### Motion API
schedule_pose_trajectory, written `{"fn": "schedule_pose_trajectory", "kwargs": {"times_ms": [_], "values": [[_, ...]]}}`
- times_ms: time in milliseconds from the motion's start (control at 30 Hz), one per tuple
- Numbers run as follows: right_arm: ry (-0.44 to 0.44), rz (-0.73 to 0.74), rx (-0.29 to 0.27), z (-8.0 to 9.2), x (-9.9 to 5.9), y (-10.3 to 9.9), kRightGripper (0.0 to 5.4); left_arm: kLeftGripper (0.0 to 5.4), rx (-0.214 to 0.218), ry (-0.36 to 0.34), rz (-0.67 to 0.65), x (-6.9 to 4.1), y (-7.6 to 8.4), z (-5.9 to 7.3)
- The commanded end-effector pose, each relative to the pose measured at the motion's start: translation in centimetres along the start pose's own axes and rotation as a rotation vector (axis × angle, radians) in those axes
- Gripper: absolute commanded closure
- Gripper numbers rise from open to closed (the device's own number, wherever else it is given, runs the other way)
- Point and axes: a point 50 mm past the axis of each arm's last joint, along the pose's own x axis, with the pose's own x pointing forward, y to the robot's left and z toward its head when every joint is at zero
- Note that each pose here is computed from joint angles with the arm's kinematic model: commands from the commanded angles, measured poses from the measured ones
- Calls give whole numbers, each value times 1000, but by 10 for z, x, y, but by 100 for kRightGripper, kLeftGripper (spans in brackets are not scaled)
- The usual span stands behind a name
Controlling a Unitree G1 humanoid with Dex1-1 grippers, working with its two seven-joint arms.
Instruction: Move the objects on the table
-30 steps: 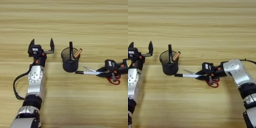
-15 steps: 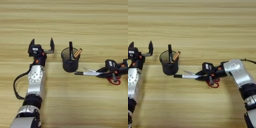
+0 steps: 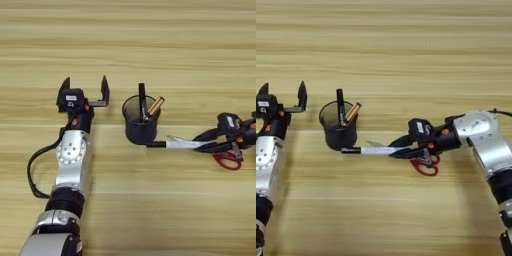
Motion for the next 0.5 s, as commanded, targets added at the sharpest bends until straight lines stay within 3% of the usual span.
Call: {"fn": "schedule_pose_trajectory", "kwargs": {"times_ms": [33,333,500], "values": [[4,1,-14,8,-10,2,465,0,-6,-20,-10,0,0,3],[-12,-9,-37,19,-15,2,465,0,-4,-57,-81,-1,0,10],[-16,-11,-44,22,-17,3,465,0,31,-82,-203,-2,-5,19]]}}
